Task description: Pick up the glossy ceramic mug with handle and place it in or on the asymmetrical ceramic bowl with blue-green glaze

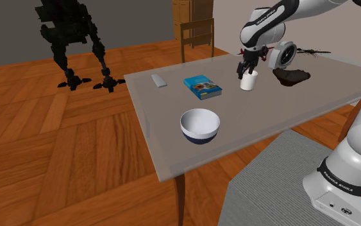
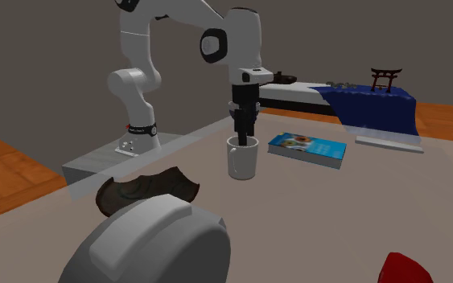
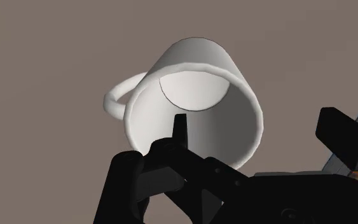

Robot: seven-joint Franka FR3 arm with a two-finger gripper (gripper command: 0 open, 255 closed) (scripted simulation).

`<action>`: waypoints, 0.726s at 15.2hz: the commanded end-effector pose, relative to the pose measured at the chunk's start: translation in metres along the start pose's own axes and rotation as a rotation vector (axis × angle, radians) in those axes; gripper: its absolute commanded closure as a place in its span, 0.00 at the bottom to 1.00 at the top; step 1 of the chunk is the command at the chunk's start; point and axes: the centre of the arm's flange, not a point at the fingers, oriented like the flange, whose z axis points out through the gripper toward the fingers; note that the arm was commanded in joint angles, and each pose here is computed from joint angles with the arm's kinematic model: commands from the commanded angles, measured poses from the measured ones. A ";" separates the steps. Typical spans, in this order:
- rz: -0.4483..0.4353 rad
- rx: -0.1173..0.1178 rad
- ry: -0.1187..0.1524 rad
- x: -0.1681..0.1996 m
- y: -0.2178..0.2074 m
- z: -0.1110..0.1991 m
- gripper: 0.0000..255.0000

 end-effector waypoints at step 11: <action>0.000 0.000 0.000 0.000 0.000 0.020 0.00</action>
